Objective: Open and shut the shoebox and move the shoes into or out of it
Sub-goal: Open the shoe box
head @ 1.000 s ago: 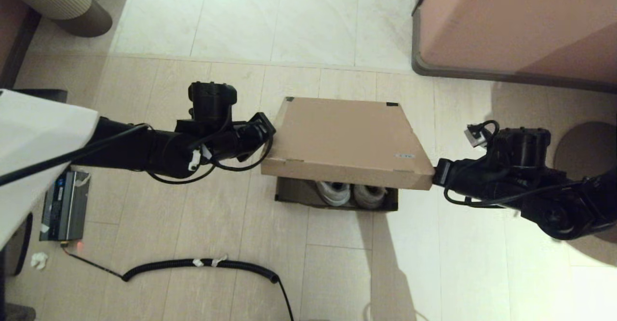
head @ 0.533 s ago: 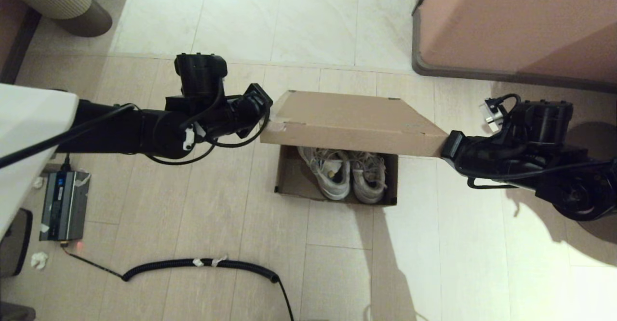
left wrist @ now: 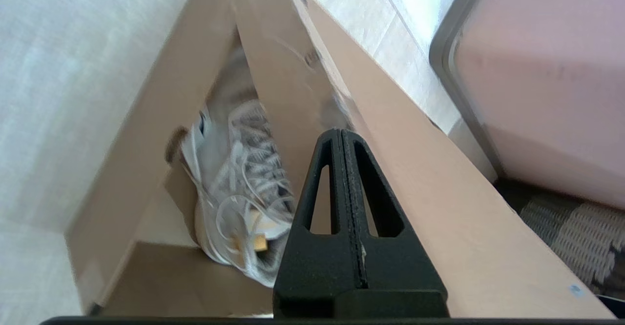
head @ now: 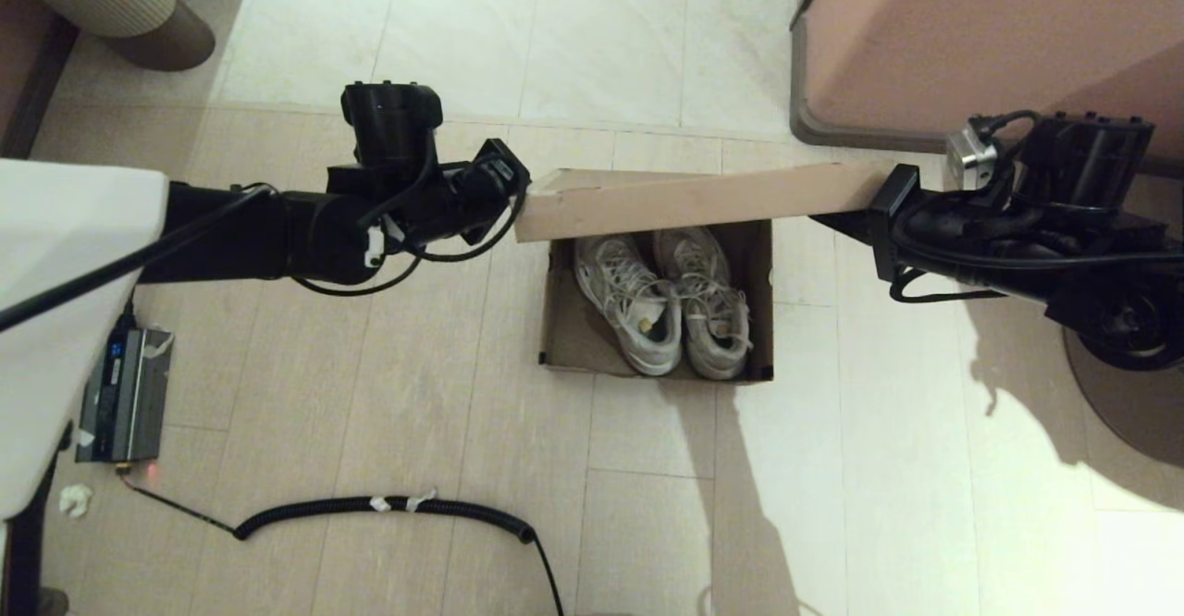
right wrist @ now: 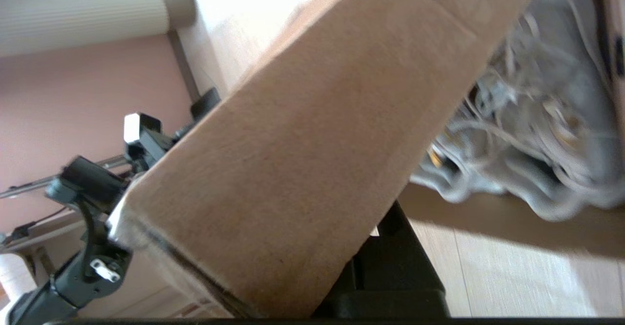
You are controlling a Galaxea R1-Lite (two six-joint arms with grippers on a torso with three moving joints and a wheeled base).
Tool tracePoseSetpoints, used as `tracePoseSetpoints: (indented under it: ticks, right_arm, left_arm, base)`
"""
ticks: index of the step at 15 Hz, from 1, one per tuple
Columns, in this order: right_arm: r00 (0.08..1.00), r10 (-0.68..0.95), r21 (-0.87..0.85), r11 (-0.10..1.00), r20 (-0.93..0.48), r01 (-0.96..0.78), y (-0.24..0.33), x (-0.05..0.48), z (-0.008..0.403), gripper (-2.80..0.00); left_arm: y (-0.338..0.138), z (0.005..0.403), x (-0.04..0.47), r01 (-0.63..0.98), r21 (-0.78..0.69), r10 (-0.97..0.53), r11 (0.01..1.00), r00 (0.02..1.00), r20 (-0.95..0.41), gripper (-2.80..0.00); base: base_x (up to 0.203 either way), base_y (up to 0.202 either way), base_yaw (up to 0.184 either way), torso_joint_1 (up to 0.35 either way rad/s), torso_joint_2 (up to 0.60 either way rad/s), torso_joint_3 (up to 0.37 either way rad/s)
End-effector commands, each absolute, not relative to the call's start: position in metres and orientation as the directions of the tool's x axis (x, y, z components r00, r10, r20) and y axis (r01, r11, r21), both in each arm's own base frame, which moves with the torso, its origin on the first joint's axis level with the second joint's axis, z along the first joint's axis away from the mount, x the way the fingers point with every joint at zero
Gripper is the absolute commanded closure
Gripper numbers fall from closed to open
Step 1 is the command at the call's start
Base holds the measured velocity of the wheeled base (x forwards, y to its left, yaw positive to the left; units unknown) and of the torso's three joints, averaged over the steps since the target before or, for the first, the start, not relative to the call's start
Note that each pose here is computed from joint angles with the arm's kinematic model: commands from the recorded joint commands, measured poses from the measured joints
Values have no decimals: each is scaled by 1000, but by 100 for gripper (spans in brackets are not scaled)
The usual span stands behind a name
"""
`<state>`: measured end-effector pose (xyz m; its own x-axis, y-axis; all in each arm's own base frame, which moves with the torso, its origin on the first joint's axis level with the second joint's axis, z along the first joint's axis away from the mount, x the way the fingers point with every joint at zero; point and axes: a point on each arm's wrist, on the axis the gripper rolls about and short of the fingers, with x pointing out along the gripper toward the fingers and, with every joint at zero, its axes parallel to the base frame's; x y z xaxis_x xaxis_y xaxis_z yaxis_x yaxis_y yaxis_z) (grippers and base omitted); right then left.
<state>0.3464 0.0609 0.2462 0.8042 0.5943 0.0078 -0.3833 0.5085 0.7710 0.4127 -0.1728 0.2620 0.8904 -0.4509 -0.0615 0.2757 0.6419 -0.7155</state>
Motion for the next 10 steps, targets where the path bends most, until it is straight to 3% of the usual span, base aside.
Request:
tracePoseSetpoints:
  ticks: [1,7,10]
  right_arm:
    - [804,595,769,503,23,-394,62,355,249,0]
    - [782,621,755,487,54,-439,64,365,262,0]
    - [778,622,740,483,86,-468,66,377,269,0]
  left_arm:
    - [-166,265,414,266,-718,-433,643,900,-54,0]
    - [-132,295,407,261,-716,-369,648,929,5,0]
    - [-128,305,383,231,-717,-385,657,921,-57,0]
  base:
    - [0,0,0,0,0,0]
    - [0,0,0,0,0,0]
    - [0,0,0,0,0,0]
